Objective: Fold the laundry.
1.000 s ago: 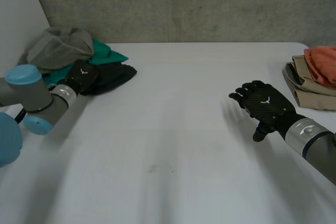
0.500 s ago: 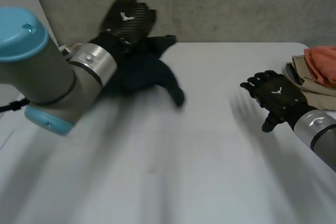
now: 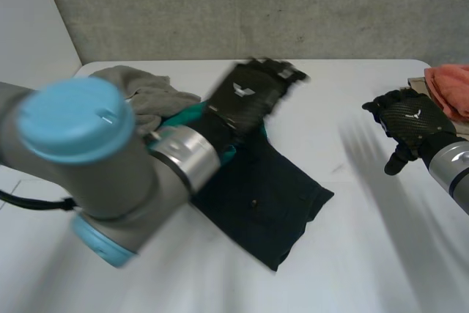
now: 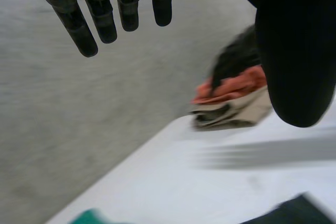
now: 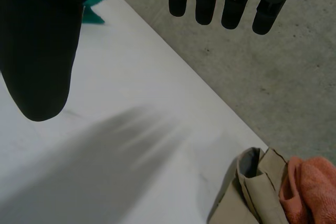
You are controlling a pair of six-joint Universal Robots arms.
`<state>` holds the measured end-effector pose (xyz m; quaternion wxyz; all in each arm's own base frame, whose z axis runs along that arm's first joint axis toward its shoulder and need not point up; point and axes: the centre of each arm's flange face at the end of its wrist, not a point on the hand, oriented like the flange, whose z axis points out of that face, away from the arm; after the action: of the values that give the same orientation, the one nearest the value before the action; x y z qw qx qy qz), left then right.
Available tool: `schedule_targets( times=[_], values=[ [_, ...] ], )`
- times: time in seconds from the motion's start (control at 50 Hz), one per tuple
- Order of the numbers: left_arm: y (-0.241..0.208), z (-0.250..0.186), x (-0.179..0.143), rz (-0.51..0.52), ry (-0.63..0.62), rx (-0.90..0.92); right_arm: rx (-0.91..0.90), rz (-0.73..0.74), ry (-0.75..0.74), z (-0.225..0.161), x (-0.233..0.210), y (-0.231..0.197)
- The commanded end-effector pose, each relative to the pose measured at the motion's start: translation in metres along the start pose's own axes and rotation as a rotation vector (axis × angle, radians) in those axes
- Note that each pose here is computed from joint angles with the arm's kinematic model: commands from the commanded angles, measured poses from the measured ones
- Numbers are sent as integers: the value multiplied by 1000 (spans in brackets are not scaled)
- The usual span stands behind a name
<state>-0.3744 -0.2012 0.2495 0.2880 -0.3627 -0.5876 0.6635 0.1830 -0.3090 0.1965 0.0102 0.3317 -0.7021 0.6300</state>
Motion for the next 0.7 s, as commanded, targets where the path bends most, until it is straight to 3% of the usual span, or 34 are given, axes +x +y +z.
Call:
schedule_targets(
  times=[0.02, 0.08, 0.2, 0.3, 0.42, 0.56, 0.64, 0.7],
  values=[
    [-12, -22, -80, 93, -213, -21, -21, 140, -100, -29, -14, -36],
    [-3, -26, -89, 120, -236, -55, -37, 181, -277, -45, -51, -48],
    [47, -26, -101, 162, -238, -223, -24, 148, -465, -57, -106, -46],
    [91, -16, -104, 235, -204, -335, -36, 55, -497, -47, -142, -24],
    [106, -6, -109, 236, -196, -358, -50, -80, -484, -47, -164, -11],
    [121, 0, -111, 230, -187, -387, -45, -99, -495, -42, -176, 0],
    [113, 4, -119, 281, -227, -376, -45, -101, -490, -39, -176, -1],
    [101, 7, -134, 348, -337, -375, -41, -100, -485, -37, -175, -1]
  ],
)
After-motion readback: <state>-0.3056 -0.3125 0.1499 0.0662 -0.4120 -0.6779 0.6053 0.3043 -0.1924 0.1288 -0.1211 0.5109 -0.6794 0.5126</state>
